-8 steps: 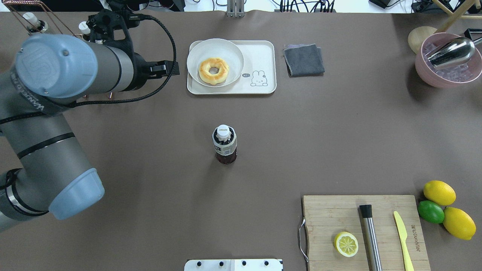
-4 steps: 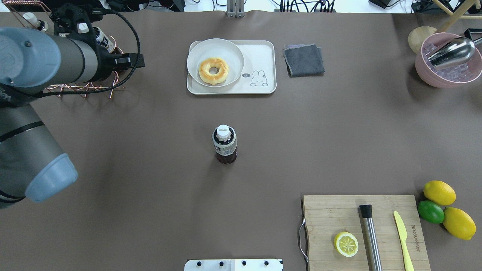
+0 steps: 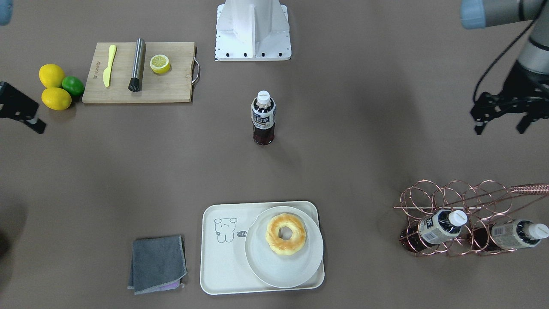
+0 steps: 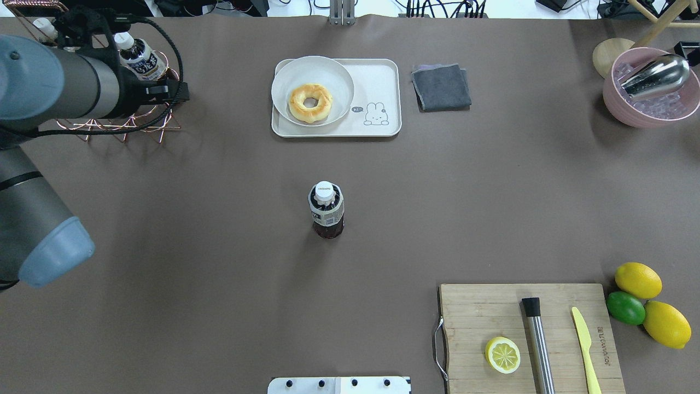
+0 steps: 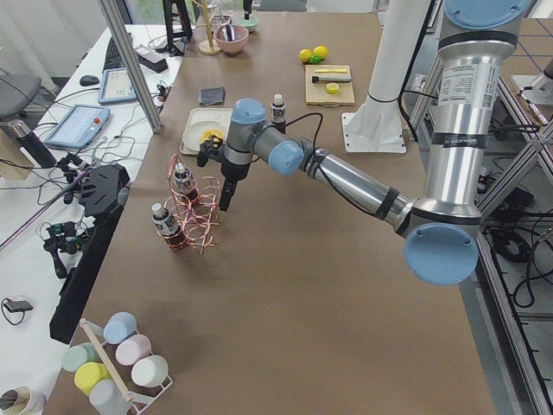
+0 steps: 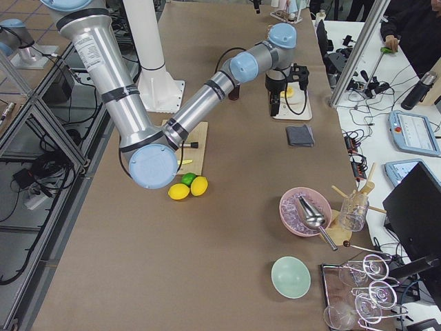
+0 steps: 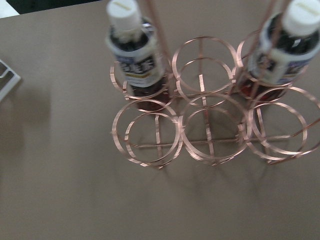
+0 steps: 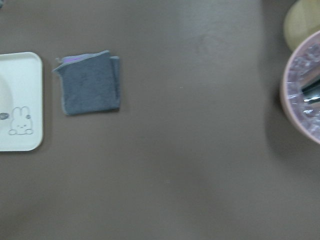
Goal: Place tea on tray
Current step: 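Reach the right gripper down to the standing tea bottle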
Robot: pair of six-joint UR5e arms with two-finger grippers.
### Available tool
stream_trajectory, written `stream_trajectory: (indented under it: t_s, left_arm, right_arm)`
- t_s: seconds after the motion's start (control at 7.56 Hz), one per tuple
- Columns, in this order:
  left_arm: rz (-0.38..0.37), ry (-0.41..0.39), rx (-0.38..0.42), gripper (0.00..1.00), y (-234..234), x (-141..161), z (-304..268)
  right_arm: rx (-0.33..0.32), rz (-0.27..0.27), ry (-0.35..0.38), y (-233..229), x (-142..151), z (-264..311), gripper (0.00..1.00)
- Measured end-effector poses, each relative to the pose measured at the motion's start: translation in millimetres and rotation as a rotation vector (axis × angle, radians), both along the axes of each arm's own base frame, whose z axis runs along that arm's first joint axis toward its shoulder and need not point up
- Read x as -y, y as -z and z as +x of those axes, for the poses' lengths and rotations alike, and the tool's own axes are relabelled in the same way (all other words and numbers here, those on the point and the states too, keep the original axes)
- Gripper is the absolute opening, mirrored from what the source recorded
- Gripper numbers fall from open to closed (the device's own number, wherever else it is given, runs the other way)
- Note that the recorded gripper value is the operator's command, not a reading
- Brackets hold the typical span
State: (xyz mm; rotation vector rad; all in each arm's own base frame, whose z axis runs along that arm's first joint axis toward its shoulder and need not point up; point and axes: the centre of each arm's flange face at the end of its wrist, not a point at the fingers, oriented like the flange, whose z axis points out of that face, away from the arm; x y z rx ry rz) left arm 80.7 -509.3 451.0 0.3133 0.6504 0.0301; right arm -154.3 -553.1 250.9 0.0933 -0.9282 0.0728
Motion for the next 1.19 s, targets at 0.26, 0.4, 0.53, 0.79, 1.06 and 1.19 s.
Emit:
stream_trajectory:
  t_s: [0.26, 0.4, 0.53, 0.79, 1.06, 1.19]
  left_arm:
    - [-0.025, -0.032, -0.038, 0.98, -46, -1, -69]
    - [-0.053, -0.017, -0.080, 0.98, -57, -2, -91]
    - [-0.077, -0.003, -0.110, 0.98, -66, -3, -105]
    - [-0.105, 0.014, -0.130, 0.98, -79, -4, -118]
    - [-0.123, 0.021, -0.133, 0.98, -90, -11, -121]
    - [-0.129, 0.022, -0.133, 0.98, -94, -13, -122]
  right_arm:
    - [0.011, 0.008, -0.010, 63, -20, -72, 1.00]
    - [0.025, 0.016, 0.004, 91, -34, -106, 1.00]
    - [0.040, 0.012, 0.001, 120, -51, -142, 1.00]
    - [0.045, -0.008, -0.013, 164, -79, -201, 1.00]
    - [0.009, -0.007, -0.001, 180, -98, -238, 1.00]
    - [-0.026, 0.010, 0.003, 187, -109, -263, 1.00]
